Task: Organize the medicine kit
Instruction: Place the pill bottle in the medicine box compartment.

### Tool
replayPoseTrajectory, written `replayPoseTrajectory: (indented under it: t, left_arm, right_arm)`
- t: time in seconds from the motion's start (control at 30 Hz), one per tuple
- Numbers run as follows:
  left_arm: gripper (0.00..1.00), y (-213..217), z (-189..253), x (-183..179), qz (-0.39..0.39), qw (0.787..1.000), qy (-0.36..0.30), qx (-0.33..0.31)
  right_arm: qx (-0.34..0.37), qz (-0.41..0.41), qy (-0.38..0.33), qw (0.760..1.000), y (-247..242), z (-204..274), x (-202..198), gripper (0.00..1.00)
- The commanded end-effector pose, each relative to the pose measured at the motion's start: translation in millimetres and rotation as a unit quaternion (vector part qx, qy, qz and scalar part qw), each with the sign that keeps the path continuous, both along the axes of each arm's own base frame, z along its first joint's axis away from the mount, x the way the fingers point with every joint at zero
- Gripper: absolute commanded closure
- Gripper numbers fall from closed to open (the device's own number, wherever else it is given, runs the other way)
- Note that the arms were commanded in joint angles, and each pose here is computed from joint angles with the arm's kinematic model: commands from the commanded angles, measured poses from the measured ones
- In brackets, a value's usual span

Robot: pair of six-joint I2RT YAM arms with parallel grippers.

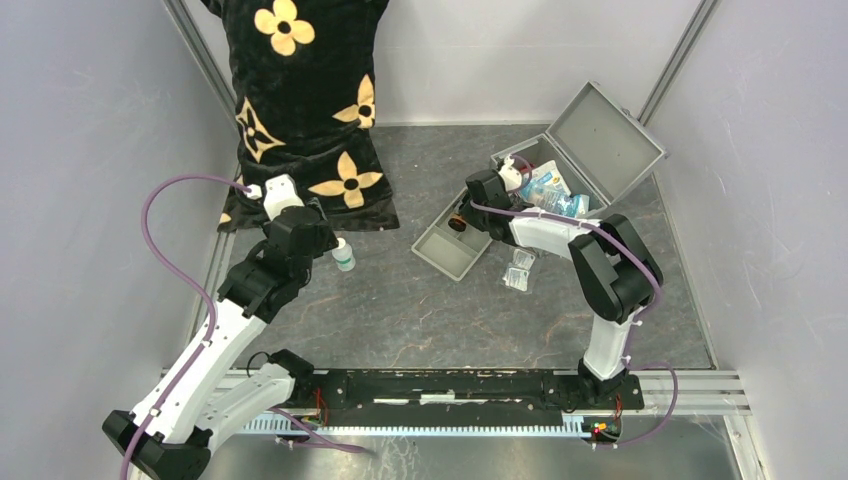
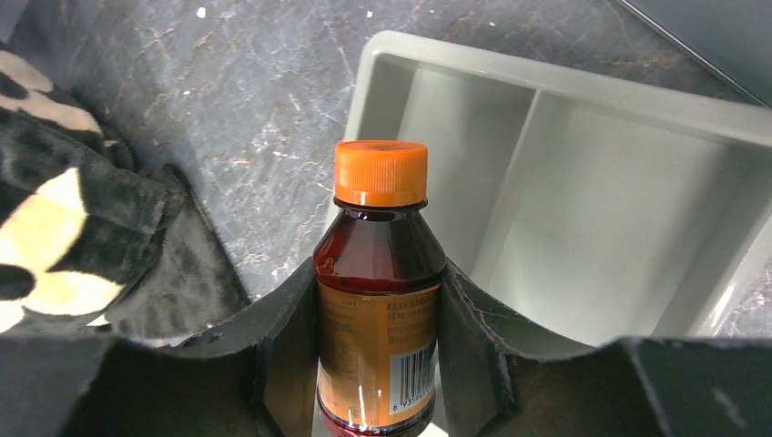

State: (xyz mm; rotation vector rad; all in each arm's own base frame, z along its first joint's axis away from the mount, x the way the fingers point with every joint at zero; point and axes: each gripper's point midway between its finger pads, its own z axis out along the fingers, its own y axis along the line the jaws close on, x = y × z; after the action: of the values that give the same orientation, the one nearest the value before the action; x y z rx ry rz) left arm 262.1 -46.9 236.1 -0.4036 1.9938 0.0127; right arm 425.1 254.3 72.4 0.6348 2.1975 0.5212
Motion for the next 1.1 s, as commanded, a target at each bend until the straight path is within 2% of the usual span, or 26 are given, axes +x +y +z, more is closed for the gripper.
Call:
replayPoseTrajectory:
  t: [0.0, 0.27, 0.43, 0.63, 0.73, 0.8, 0.9, 0.97, 1.07]
  left_arm:
    - [0.32, 0.2, 7.3, 2.2, -0.010, 1.000, -0.015, 0.007]
    - [0.31, 0.3, 4.7, -0.2, -0.013, 1.000, -0.012, 0.006]
    - [0.31, -0.2, 3.4, -0.9, -0.014, 1.000, -0.012, 0.004]
    - [0.31, -2.3, 0.1, 0.1, -0.017, 1.000, -0.007, 0.004]
    - [0.31, -4.0, -1.4, 0.5, -0.020, 1.000, -0.006, 0.001]
    - [0.31, -6.3, -0.8, 1.3, -0.025, 1.000, -0.006, -0.002]
    - [0.31, -11.6, 13.1, 2.3, -0.035, 0.999, -0.018, -0.017]
    - [0.31, -14.6, 31.9, 3.8, -0.042, 0.998, -0.037, -0.028]
    - [0.31, -15.5, 51.3, 5.2, -0.047, 0.997, -0.052, -0.030]
  right_arm:
    - [0.005, -0.032, -0.015, 0.999, 0.5, 10.5, 14.7, 0.59]
    - [-0.012, -0.028, -0.006, 1.000, -2.2, 4.5, 13.0, 0.42]
    - [-0.018, -0.024, -0.018, 0.999, -2.5, 16.8, 14.1, 0.36]
    - [-0.038, -0.015, -0.048, 0.998, -4.6, 45.6, 12.7, 0.36]
    - [-0.073, -0.004, -0.076, 0.994, -7.3, 66.2, 6.9, 0.36]
    - [-0.117, 0.038, -0.108, 0.987, -3.3, 81.3, 1.3, 0.36]
    - [-0.150, 0.177, -0.180, 0.956, 32.1, 100.8, -11.3, 0.36]
    - [-0.141, 0.274, -0.254, 0.917, 66.7, 114.0, -31.4, 0.36]
    - [-0.101, 0.407, -0.339, 0.842, 118.3, 124.6, -65.8, 0.36]
